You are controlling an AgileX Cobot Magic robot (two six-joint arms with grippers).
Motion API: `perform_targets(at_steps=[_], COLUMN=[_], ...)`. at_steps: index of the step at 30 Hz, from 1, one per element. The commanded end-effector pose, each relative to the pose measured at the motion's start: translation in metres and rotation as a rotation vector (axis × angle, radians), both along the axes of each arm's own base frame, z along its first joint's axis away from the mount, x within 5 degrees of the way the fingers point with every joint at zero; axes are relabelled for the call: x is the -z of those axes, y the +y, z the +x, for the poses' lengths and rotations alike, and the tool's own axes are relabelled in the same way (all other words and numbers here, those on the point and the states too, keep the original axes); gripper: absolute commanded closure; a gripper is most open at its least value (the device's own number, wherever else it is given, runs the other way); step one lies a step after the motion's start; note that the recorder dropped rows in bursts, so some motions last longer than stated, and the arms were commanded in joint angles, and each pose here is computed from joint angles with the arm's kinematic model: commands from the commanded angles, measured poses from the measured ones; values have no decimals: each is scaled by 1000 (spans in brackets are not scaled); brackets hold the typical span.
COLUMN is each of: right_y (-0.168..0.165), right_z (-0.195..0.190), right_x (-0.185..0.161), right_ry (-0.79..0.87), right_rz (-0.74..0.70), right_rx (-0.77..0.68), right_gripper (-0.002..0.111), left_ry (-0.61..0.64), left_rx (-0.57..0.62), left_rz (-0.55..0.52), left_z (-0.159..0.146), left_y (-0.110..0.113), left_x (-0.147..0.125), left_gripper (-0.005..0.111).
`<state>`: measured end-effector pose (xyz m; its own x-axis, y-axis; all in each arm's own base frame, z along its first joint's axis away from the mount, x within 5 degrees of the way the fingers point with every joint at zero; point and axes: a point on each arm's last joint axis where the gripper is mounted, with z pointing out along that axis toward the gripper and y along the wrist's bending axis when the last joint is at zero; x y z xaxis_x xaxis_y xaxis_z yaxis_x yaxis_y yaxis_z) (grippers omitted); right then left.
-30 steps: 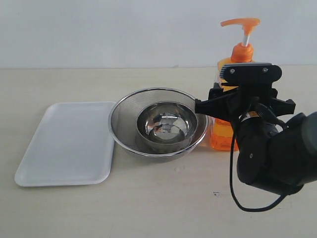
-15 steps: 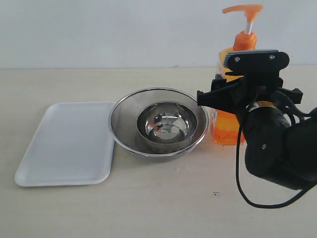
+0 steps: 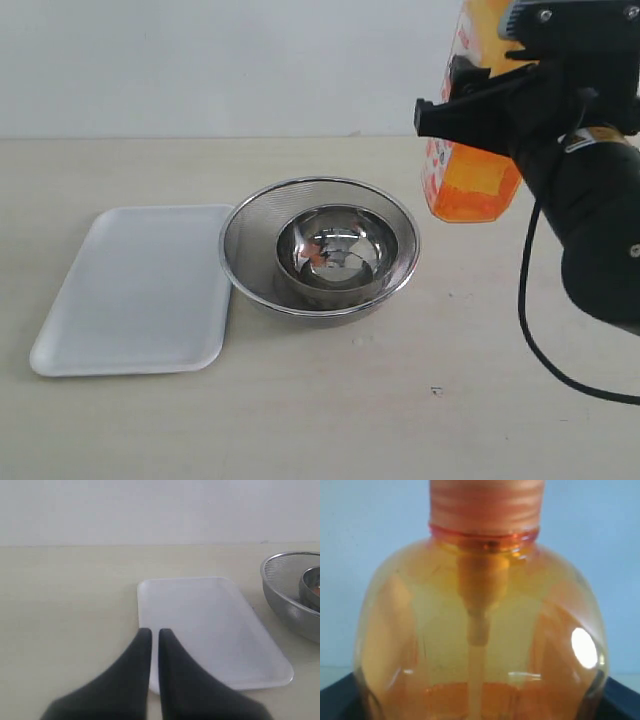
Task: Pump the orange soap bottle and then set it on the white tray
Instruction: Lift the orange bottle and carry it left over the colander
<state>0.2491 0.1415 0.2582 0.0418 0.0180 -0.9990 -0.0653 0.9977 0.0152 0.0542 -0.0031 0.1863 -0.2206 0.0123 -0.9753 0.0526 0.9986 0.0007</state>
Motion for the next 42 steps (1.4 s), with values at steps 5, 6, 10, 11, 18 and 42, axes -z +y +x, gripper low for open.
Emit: perform_targets(at_steps=[5,6,10,11,18,42], right_y=[-3,-3,5,7,32,173], right_z=[-17,-17,-14,-13,-18,-12], right_x=[-44,-44,-50,-52,-77,-97], right_ry=[-186,-189,-163,-154,-189,-176], right_rz=[20,24,29,31,25,15], right_rx=[-93,-105,-160,-173,-264,-561], right_gripper=[108,108,108,108,108,108], left_ry=[1,1,1,1,1,1], left_rx=[0,0,0,0,0,0], left_rz=[-1,-1,-1,-1,-1,-1], left_z=[0,0,0,0,0,0], left_y=[0,0,0,0,0,0], left_x=[1,1,1,1,1,1], left_gripper=[102,102,102,102,102,102])
